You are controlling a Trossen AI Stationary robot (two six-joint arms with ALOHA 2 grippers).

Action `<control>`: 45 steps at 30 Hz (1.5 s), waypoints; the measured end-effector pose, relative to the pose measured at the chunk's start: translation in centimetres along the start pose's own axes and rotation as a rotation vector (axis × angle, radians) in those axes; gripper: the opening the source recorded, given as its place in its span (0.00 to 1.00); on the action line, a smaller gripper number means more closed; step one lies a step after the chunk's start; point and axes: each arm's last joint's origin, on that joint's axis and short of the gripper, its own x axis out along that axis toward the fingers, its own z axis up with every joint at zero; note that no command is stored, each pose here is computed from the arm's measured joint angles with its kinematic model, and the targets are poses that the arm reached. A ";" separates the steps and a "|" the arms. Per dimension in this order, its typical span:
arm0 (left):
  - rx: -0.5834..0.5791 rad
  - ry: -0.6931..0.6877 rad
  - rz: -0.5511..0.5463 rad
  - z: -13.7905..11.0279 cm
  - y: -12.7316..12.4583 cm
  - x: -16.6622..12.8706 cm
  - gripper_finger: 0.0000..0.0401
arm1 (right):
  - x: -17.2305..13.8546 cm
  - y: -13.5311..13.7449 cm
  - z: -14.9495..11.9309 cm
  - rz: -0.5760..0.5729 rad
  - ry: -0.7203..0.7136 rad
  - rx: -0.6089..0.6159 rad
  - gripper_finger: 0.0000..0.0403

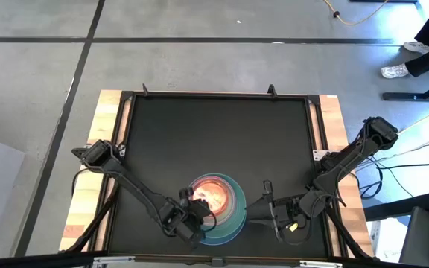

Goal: Stack plastic plates
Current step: Stack the orange plate on top of the red plate, then return to Home Position

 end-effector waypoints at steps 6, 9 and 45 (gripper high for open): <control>0.098 -0.027 -0.045 1.2 -0.8 -1.7 0.20 | 0.0 0.0 0.0 0.000 0.000 0.000 0.41; 0.172 -0.035 -0.050 1.8 -1.2 -3.1 0.20 | 0.0 0.0 0.0 0.000 0.001 0.000 0.41; 0.053 -0.373 -0.207 -7.1 15.7 -5.9 0.19 | 0.5 -8.7 -3.3 -0.108 0.203 0.223 0.41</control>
